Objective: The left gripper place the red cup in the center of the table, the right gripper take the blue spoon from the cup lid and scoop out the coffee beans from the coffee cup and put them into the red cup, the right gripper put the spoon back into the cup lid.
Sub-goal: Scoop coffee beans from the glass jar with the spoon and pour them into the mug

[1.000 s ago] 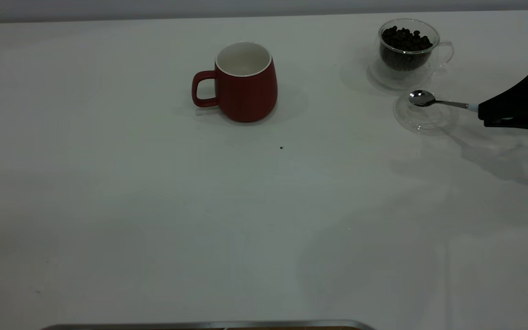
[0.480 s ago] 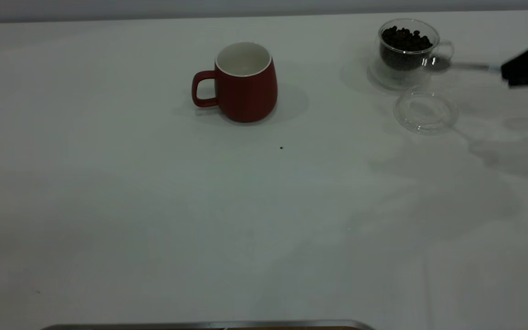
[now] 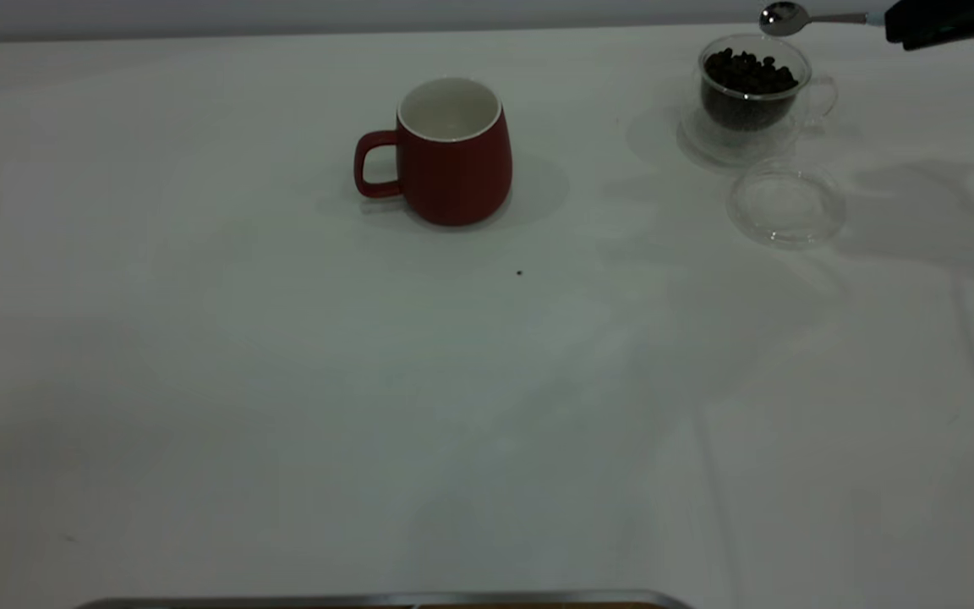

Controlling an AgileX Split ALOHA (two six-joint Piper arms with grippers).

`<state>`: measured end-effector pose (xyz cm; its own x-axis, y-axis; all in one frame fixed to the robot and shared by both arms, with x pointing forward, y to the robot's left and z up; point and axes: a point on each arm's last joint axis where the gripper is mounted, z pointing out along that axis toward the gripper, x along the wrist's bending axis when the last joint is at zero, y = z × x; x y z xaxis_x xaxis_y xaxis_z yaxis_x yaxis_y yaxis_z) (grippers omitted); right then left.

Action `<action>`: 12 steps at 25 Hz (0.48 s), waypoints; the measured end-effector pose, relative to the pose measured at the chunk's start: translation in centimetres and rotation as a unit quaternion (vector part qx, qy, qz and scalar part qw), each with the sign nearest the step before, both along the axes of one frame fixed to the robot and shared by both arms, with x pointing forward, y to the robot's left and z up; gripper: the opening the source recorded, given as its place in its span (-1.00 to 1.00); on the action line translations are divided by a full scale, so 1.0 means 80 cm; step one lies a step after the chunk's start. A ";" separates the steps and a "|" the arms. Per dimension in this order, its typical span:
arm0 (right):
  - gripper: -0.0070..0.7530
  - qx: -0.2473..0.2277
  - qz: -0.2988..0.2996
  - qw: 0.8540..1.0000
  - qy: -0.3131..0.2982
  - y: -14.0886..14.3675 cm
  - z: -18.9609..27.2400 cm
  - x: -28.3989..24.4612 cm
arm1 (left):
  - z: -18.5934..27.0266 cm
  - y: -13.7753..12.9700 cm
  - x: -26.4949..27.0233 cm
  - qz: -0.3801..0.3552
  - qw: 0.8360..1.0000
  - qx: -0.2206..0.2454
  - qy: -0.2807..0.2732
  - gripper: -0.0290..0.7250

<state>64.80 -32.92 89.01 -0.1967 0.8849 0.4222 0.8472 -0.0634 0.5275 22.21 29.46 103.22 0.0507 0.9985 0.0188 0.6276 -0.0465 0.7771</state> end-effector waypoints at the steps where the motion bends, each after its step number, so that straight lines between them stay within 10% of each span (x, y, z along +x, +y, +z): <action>1: -0.69 -0.009 0.003 1.000 0.004 0.002 -0.001 0.003 | 0.000 0.000 0.000 0.000 1.000 0.000 0.000 0.34; 12: -0.69 -0.068 -0.002 0.997 0.025 0.012 -0.023 0.013 | 0.000 0.000 0.000 0.000 1.000 0.000 0.000 0.34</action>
<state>65.84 -31.93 87.21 -0.1743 0.9356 0.3072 0.8729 0.0024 0.4878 22.21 29.46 103.22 0.0501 0.9986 0.0180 0.6277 -0.0455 0.7771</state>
